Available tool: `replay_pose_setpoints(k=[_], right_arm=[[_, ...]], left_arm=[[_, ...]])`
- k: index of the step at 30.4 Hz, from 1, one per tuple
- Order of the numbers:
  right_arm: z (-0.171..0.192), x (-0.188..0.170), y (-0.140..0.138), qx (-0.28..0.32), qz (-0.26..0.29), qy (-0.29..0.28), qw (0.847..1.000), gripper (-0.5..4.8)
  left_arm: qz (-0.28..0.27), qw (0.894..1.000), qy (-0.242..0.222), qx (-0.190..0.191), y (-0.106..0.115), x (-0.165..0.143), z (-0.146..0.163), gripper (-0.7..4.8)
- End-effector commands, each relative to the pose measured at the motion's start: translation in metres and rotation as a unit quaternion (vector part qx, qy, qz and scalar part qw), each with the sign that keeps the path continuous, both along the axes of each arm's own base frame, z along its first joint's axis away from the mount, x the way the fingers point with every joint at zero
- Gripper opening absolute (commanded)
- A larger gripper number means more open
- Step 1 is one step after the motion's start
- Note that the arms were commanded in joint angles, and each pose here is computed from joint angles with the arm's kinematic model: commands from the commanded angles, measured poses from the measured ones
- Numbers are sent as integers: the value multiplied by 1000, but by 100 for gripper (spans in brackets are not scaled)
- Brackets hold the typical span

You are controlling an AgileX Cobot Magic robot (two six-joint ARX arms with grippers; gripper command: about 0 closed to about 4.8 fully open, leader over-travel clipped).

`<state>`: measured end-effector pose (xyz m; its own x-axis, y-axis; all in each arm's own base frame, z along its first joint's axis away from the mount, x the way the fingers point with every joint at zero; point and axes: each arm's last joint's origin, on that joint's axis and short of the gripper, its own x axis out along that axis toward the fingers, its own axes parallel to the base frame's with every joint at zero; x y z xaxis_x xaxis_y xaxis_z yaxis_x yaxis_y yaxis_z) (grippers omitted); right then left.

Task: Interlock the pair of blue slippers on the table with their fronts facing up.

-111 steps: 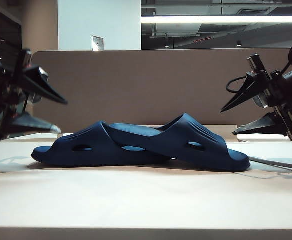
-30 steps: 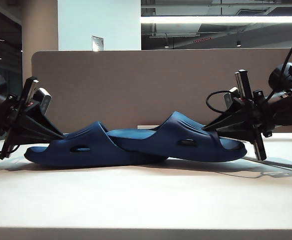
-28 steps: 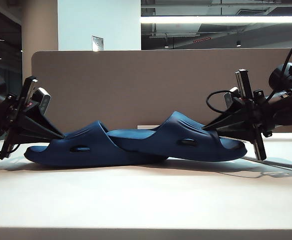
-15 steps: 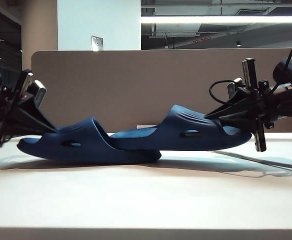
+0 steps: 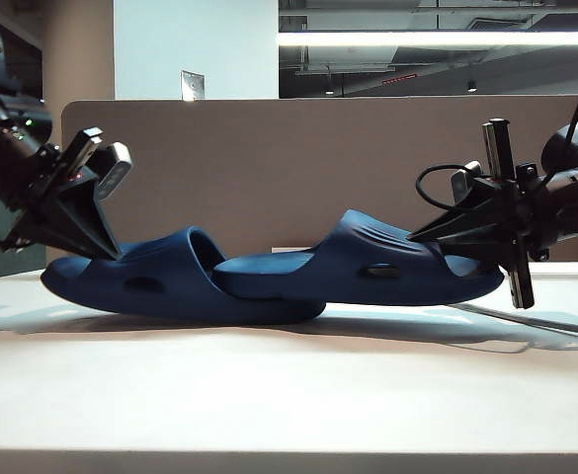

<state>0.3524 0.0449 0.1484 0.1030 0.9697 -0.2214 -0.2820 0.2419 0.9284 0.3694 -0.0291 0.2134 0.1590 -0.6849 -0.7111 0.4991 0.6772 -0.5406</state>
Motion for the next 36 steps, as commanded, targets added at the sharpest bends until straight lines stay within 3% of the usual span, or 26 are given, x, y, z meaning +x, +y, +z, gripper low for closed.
replay_pose_setpoints(k=[1, 9, 17, 30, 36], right_arm=[[7, 1, 1, 20, 19, -9, 1000, -2], [40, 10, 1, 16, 31, -54, 998, -2], [43, 8, 2, -141, 23, -76, 987, -2], [41, 8, 4, -195, 13, -74, 978, -2], [58, 12, 12, -255, 28, -94, 962, -2]], left_arm=[[-6, 1000, -2, 15, -1, 0, 10, -6], [-1, 1000, 1, 17, 4, 1, 21, -6], [-3, 1000, 5, 14, 2, 1, 20, -6], [-39, 999, 14, 19, -17, 1, 11, -6], [-66, 997, 17, 44, -34, 0, 3, -6]])
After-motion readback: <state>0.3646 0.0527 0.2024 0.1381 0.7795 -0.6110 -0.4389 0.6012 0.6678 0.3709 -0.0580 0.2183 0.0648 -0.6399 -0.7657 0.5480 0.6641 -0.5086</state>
